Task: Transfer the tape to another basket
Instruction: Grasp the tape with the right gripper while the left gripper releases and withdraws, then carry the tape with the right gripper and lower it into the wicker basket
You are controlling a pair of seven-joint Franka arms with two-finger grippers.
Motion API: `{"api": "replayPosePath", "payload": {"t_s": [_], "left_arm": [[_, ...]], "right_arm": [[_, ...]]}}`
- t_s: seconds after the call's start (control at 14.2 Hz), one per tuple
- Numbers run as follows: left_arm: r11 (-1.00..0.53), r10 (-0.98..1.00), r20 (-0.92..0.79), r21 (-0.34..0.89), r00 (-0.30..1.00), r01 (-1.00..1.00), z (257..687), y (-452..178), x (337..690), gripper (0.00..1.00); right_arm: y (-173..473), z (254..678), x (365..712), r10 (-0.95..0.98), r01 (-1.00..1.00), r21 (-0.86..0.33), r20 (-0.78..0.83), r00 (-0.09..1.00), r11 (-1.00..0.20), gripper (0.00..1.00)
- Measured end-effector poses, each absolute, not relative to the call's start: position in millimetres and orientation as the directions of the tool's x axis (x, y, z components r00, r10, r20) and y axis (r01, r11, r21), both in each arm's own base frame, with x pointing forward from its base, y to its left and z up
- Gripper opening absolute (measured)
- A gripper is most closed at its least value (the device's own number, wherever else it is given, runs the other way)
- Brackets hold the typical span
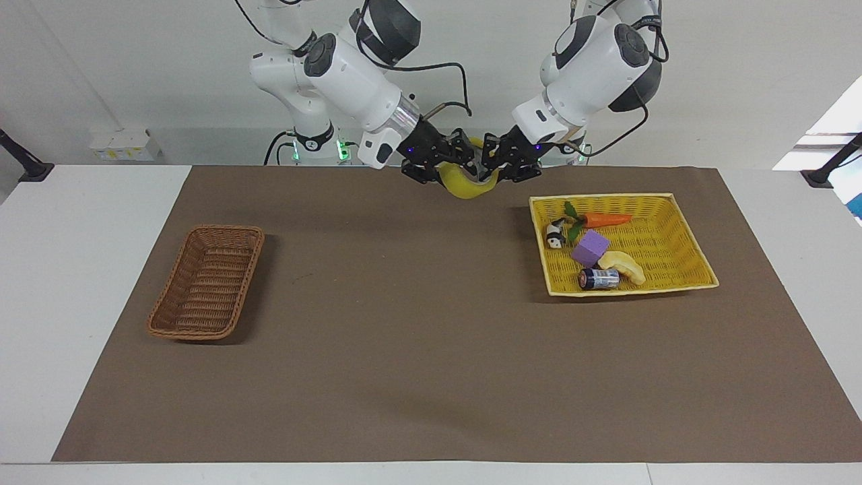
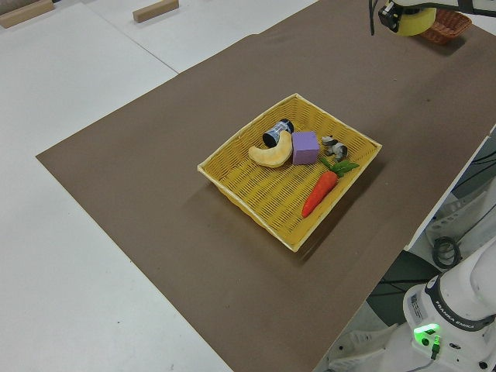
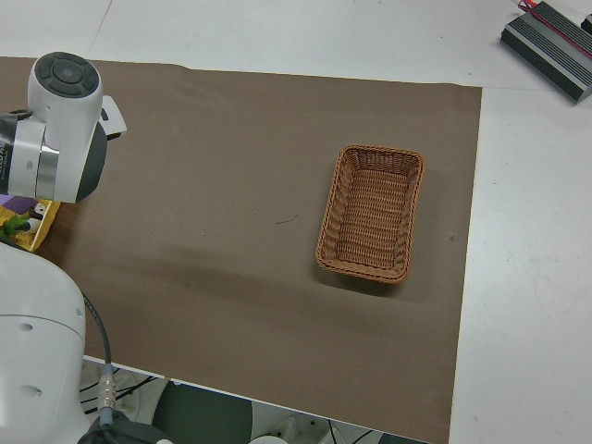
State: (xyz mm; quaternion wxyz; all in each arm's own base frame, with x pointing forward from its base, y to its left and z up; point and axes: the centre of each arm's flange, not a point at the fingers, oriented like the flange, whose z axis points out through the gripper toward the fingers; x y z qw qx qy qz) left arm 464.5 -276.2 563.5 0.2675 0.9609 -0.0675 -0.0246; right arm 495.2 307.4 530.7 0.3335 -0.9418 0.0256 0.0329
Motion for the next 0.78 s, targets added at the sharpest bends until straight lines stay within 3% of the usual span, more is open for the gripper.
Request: {"api": "replayPosePath", "payload": {"t_s": [0.21,0.78], "left_arm": [[-0.848,-0.089,-0.018,0.525,0.996,-0.067,571.2,-267.8,467.7,0.99],[-0.787,0.203,-0.054,0.585,0.978,0.196,585.5,-160.5,517.5,1.00]], "right_arm": [[305.9,531.1,495.8,-0.026,-0.072,-0.626,-0.082,0.996,-0.776,0.04],[268.8,549.0,506.4,-0.031,-0.085,-0.599,-0.101,0.994,-0.796,0.00]]}}
